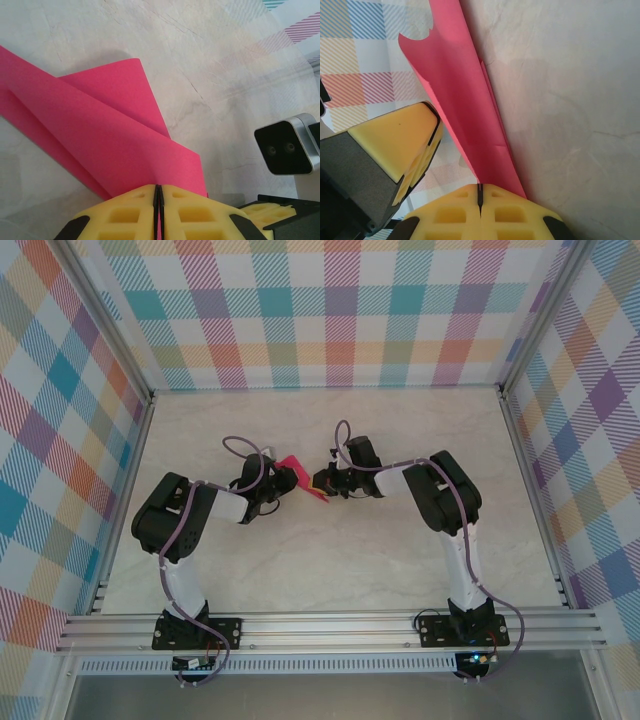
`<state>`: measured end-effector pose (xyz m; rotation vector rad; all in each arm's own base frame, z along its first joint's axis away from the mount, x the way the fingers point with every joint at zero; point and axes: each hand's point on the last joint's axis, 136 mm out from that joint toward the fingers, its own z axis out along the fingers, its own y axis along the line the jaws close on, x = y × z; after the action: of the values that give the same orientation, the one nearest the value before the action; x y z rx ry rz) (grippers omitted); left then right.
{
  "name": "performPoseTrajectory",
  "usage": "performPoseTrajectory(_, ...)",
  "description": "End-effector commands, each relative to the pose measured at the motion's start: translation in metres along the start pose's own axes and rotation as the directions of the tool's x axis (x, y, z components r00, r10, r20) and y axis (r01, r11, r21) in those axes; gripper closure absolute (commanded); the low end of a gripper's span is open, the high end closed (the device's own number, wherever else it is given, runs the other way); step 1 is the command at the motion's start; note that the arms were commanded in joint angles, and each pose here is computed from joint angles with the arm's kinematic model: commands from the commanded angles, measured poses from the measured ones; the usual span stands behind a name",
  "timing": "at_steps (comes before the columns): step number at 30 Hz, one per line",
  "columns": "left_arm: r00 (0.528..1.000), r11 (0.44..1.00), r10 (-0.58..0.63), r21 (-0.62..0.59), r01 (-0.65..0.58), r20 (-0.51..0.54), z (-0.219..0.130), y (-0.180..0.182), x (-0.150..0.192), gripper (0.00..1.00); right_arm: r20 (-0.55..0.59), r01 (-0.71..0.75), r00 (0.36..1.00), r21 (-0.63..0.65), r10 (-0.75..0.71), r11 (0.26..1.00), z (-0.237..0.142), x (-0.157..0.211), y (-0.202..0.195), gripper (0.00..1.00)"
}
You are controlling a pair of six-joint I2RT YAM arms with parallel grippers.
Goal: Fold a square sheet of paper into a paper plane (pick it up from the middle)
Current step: Fold the wing for the fifth time at the center of the table.
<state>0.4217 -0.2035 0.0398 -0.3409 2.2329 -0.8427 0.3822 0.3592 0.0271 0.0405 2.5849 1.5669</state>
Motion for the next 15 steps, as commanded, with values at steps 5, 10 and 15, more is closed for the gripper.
performPoseTrajectory(5, 0.999, 0.999, 0.027, -0.03, -0.027, 0.03, 0.007, 0.005, -0.008, 0.88, -0.019, -0.125, 0.992, 0.049, 0.126, 0.991, 0.004, 0.0, -0.031, 1.0)
performPoseTrajectory(10, 0.999, 0.999, 0.025, -0.039, -0.024, 0.029, 0.009, 0.008, -0.008, 0.89, -0.024, -0.161, 0.986, 0.042, 0.162, 0.986, 0.003, -0.002, -0.034, 1.0)
performPoseTrajectory(15, 1.0, 0.998, 0.015, -0.059, -0.014, 0.025, 0.011, 0.014, -0.005, 0.89, -0.028, -0.186, 0.982, 0.039, 0.187, 0.982, 0.002, -0.003, -0.036, 1.0)
